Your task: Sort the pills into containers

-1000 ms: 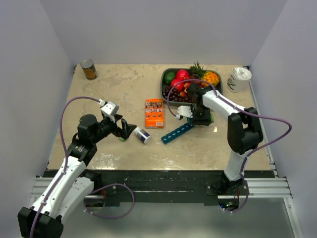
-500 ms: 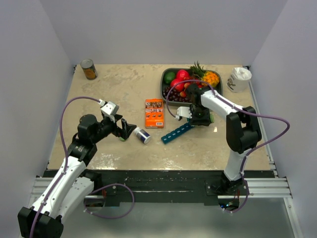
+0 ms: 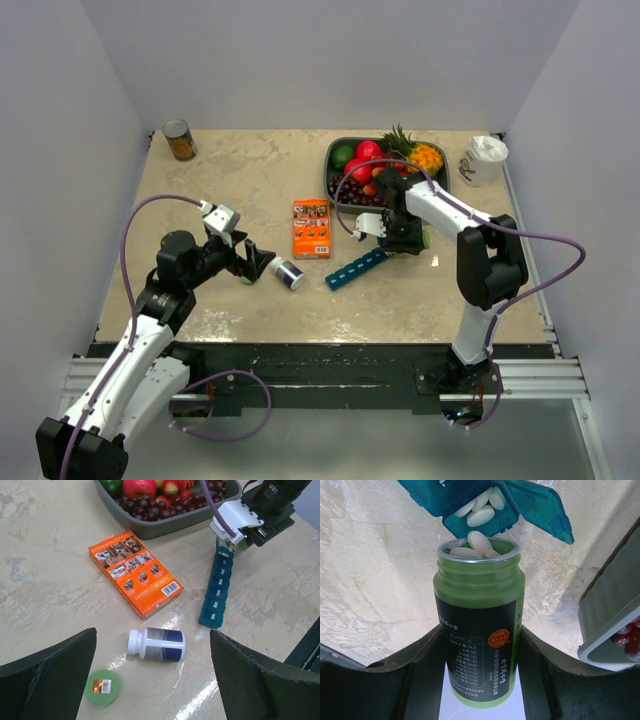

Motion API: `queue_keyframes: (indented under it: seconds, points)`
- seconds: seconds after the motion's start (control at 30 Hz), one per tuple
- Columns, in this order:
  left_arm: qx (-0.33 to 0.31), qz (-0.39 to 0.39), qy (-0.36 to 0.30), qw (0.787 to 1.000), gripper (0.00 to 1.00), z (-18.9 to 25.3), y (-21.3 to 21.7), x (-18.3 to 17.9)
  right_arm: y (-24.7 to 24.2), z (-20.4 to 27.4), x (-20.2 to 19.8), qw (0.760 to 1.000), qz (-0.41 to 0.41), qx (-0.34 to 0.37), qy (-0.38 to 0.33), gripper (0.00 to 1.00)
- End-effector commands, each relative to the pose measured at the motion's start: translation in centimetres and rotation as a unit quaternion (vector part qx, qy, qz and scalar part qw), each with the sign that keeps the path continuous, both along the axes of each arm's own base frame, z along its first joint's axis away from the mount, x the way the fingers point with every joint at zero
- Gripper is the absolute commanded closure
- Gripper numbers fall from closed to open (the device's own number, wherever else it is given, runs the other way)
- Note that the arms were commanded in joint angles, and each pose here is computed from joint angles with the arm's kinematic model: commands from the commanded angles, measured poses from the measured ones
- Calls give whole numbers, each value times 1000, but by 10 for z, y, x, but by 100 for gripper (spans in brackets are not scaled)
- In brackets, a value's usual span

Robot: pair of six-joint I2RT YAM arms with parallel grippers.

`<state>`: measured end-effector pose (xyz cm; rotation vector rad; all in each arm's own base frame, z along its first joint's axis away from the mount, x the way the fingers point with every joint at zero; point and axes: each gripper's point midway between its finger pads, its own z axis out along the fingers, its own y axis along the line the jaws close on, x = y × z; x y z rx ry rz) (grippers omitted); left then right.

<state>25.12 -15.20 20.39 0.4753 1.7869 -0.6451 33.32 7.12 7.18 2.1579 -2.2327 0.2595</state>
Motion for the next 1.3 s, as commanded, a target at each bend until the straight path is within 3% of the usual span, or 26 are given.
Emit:
queue_keyframes:
  seconds: [0.0,0.9,1.07,1.27]
  points:
    - [-8,-6,-52,999,1,31,-1,5,6,10,-1,1000,-8,18,-4,94]
    - [-6,-4,-49,999,1,30,-1,6,2,16,-8,994,-52,91,-9,94]
    - [-4,-2,-45,999,1,27,-1,7,18,34,-16,982,-64,178,-14,94]
    - [-2,2,-36,999,1,22,0,10,58,70,-36,945,-56,321,-27,94]
